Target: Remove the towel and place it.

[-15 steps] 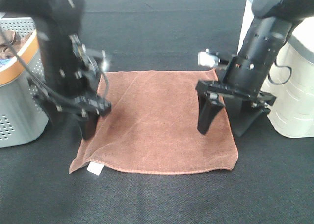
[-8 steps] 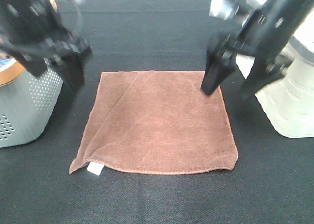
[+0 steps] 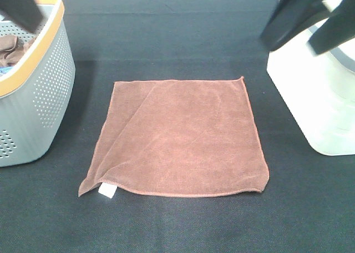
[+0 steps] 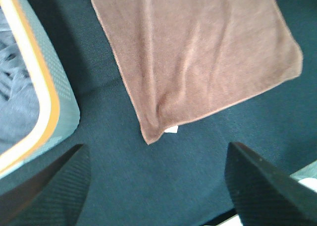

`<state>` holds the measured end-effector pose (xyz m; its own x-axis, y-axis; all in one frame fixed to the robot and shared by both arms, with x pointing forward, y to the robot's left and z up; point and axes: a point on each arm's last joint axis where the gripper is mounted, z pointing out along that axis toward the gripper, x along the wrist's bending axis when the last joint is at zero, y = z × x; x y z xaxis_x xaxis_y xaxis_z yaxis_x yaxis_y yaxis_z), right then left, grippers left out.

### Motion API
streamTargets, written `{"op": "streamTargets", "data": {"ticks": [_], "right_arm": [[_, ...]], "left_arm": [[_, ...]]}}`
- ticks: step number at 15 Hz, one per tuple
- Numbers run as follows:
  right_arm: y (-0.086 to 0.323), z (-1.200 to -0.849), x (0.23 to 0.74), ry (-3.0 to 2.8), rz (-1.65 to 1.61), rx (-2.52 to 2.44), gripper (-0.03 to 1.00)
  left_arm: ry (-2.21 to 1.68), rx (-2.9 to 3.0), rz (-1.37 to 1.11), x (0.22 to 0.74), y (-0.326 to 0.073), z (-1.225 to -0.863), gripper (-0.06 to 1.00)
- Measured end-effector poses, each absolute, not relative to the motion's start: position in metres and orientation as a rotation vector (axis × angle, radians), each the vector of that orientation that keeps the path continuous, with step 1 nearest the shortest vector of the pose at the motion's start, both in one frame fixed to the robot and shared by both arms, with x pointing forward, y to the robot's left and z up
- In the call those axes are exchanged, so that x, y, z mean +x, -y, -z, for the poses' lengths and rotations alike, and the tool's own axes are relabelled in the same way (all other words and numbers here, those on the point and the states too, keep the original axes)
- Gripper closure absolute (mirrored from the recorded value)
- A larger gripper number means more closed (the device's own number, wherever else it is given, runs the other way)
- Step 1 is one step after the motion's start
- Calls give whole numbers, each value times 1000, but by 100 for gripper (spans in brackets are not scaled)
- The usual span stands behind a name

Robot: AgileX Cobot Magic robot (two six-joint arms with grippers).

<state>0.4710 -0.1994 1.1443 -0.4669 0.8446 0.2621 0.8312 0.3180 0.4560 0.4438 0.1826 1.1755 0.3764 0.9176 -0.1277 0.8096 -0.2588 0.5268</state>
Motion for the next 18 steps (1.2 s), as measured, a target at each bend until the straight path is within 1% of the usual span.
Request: {"op": "streamTargets", "data": {"ticks": [1,2,4,7,8,9,11,12,14,16,18], "right_arm": [[203,-1148,458,-2518,-867,1594,14],[211,-1146,438,-2505,-859,1578,14],[220,-1136,413,-2488,-844,1568,14],[232,-1108,376,-2495,-802,1591,14],[239,-1092,356,-2496,-774,1599,14],[241,-1087,351,-2496,-764,1598,14],[254,-1062,316,-2470,-756,1568,14],[254,-1062,316,-2470,-756,1568,14],[264,-1048,294,-2419,-769,1529,14],[274,-1054,271,-2257,-887,1443,14],[282,-1057,257,-2142,-939,1370,14]], "left_arm": [[-1496,2107,-276,433,-189,-1175,23],[-1537,2083,-258,412,-200,-1167,23],[-1592,2057,-215,386,-214,-1149,23],[-1600,2044,-203,346,-235,-1125,23],[-1584,2031,-214,327,-245,-1115,23],[-1572,2028,-220,322,-249,-1112,23],[-1476,2017,-274,290,-267,-1094,23],[-1476,2017,-274,290,-267,-1094,23],[-1381,1989,-334,268,-278,-1086,23],[-1245,1972,-433,248,-291,-1079,22],[-1186,1988,-472,241,-295,-1066,22]]}}
